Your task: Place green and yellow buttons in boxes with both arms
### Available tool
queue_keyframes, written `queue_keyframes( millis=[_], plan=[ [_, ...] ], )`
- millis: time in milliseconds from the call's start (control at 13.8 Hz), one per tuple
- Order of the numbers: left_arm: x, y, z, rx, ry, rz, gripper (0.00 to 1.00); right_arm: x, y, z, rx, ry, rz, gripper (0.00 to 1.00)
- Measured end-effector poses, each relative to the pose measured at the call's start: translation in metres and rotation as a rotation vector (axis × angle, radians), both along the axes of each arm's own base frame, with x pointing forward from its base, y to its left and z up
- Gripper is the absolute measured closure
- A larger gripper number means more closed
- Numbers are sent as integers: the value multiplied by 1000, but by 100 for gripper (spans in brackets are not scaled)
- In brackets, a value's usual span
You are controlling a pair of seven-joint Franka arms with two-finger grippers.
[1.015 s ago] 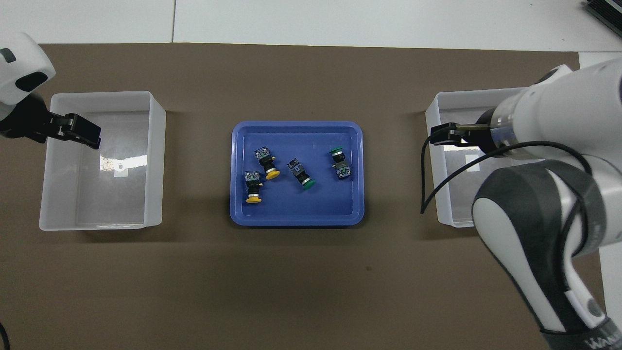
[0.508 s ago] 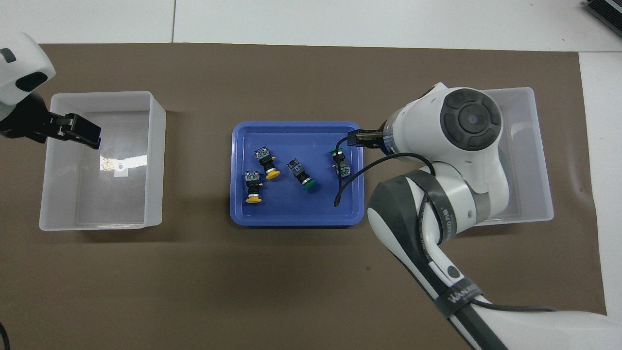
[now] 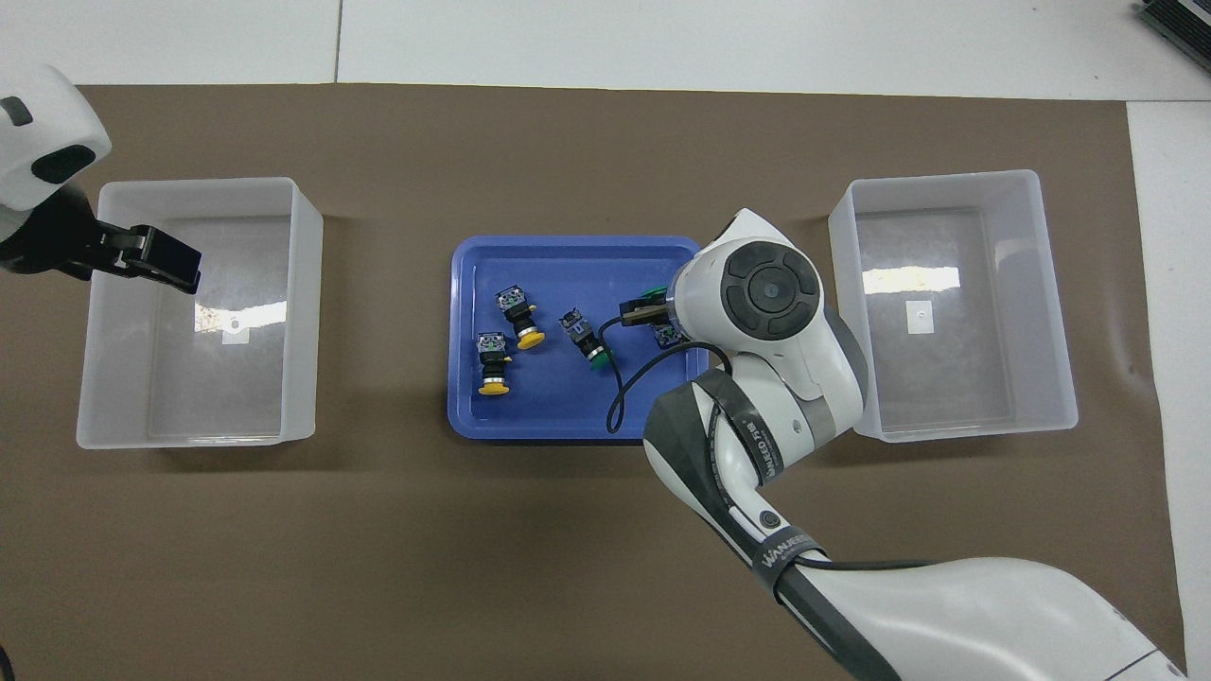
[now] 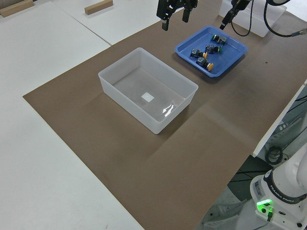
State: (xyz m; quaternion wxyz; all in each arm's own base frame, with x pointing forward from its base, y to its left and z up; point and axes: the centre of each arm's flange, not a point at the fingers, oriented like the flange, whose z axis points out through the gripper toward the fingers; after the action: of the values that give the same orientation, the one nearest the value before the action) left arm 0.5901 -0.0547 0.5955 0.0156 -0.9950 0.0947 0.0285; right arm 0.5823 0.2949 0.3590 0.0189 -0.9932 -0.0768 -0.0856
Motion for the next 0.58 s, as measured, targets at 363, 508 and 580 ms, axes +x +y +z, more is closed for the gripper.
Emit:
queue_keyframes(
  millis=[363,508,580],
  plan=[
    [-4,-5,-9,-1,-3,-8,0,-13,21,-39,-50,-18,123,0],
    [-7,-18,-20,-3,-31,3,0,-12,22,-49,-52,-28,133,0],
    [-10,-34,-25,-3,-45,26,0,-12,22,-52,-54,-26,134,0]
  ],
)
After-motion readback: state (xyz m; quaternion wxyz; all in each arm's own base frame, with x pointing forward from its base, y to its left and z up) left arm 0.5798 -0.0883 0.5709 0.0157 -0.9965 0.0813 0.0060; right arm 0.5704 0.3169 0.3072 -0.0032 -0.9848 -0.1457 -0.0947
